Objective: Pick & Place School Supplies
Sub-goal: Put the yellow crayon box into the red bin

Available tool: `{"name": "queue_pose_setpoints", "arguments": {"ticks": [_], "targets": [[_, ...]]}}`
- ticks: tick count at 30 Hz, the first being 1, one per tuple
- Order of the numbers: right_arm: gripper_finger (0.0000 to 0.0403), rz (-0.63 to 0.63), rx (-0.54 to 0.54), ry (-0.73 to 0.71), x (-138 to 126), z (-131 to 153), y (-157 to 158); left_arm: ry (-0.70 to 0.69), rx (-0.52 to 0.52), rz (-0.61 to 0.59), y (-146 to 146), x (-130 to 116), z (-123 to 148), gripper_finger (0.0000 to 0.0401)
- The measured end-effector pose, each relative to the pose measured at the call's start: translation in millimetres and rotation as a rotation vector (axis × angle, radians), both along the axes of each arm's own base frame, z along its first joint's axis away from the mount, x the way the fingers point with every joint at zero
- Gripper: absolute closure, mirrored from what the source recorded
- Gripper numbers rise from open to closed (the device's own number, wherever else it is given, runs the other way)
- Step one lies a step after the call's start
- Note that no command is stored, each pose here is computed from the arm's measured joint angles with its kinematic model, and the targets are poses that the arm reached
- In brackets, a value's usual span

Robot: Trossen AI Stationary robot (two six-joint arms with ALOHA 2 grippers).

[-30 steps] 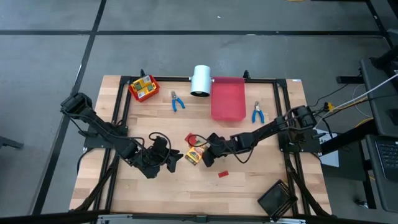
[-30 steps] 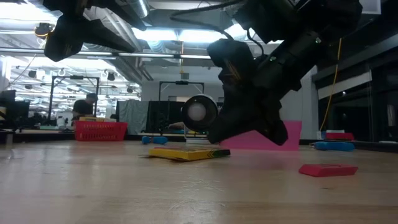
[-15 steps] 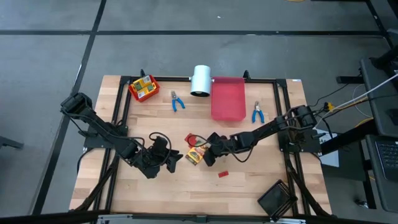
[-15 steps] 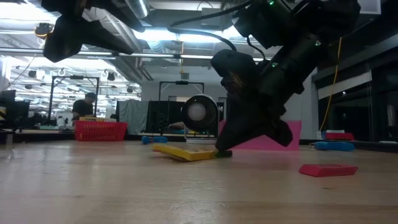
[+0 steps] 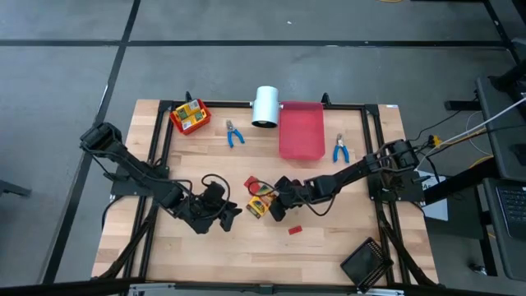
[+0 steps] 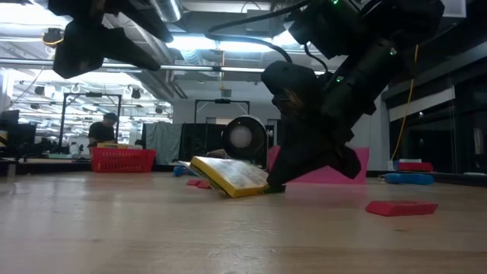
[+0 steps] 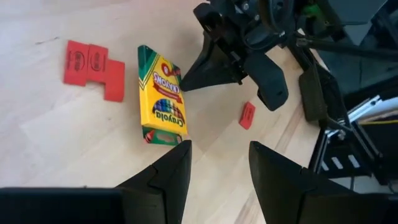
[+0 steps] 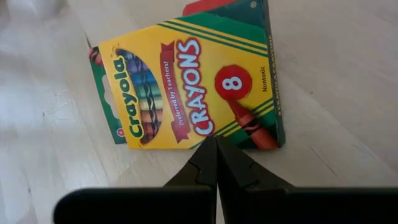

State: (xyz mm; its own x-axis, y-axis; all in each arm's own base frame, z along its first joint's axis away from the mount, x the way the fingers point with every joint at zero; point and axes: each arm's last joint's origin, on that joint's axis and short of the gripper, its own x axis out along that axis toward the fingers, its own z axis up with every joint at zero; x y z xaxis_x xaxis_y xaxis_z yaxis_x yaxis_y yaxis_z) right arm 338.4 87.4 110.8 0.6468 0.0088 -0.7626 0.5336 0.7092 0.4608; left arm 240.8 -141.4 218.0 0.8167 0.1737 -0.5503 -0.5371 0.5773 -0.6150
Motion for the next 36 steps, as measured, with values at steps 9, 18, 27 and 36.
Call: {"name": "queue_pose_setpoints", "arguments": {"ticks": [9, 18, 27, 36], "targets": [[0.0403, -0.006, -0.006, 0.002, -1, -1, 1, 0.067, 0.048, -0.054, 18, 12, -4, 0.0244], [0.0403, -0.023, -0.004, 0.0, -1, -1, 1, 0.163, -0.05, -0.096, 50, 48, -35, 0.0239], [0.0403, -0.029, -0.009, -0.002, -1, -1, 3, 0.181, -0.113, -0.078, 70, 72, -65, 0.0219], [0.0403, -0.027, -0.015, 0.0, -2, -1, 5, 0.203, -0.113, -0.075, 72, 71, -67, 0.0219]]}}
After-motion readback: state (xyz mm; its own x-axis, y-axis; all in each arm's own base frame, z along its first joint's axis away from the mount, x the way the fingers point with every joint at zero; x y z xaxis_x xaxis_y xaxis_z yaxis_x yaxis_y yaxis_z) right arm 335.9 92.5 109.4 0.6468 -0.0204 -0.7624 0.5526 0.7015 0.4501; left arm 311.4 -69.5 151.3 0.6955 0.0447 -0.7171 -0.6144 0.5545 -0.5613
